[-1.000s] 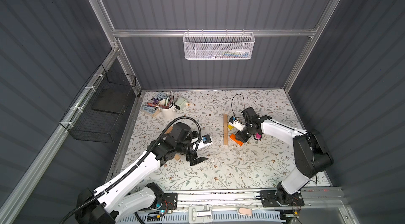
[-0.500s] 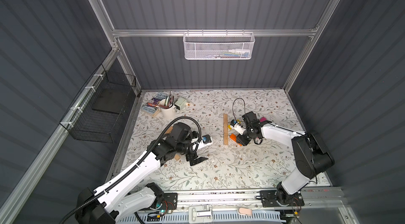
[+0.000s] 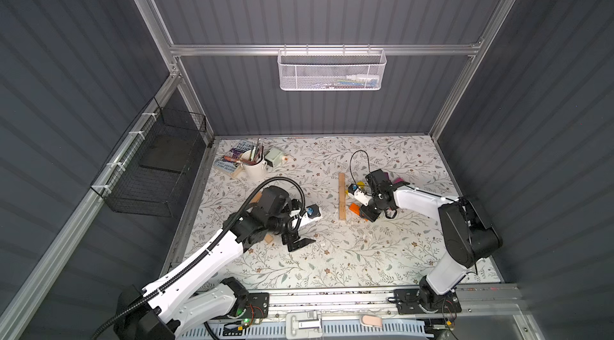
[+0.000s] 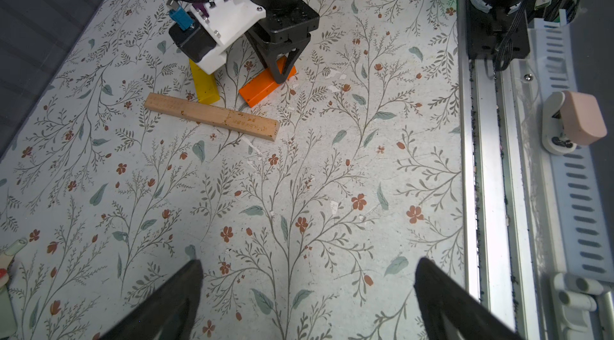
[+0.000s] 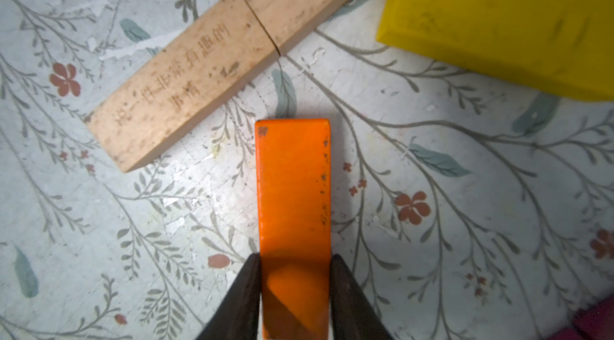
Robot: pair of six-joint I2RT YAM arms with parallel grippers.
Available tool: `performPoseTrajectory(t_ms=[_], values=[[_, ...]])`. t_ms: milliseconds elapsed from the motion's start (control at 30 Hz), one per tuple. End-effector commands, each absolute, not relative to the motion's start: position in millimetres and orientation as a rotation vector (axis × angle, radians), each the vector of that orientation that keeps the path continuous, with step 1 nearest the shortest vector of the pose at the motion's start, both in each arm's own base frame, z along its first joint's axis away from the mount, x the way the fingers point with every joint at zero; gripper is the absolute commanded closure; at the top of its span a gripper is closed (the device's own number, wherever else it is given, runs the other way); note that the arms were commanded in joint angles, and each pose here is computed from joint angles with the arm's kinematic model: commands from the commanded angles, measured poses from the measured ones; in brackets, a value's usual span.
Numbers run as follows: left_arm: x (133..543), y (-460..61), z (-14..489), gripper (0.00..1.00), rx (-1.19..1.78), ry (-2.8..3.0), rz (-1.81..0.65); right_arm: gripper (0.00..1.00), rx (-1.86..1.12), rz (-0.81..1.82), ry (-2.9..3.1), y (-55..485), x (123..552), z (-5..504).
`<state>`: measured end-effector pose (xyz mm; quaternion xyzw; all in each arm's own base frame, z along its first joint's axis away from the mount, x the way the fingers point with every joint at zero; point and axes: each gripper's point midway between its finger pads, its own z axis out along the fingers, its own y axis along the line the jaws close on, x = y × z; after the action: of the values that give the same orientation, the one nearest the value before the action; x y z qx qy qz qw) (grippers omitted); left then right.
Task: Assemble the letter k with building blocks
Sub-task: Assemble the building block at the center of the board.
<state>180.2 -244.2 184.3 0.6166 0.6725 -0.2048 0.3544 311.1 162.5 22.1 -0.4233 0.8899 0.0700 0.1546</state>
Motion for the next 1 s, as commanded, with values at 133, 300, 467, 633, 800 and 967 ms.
performPoseTrajectory(t_ms=[133,300,467,633,800,967], values=[[179,-241,178,0.00,1.614,1.741,-0.507,0.66,-1.272,0.174,2.536,164,320,25],[179,-239,177,0.00,1.620,1.739,-0.496,0.67,-1.272,0.177,2.517,167,327,26],[180,-240,175,0.00,1.630,1.737,-0.492,0.67,-1.269,0.185,2.511,170,332,26],[180,-240,173,0.00,1.636,1.739,-0.492,0.67,-1.248,0.208,2.495,172,338,28],[180,-240,173,0.00,1.639,1.737,-0.493,0.67,-1.239,0.216,2.505,171,340,26],[180,-240,172,0.00,1.642,1.738,-0.492,0.67,-1.233,0.226,2.509,171,342,25]])
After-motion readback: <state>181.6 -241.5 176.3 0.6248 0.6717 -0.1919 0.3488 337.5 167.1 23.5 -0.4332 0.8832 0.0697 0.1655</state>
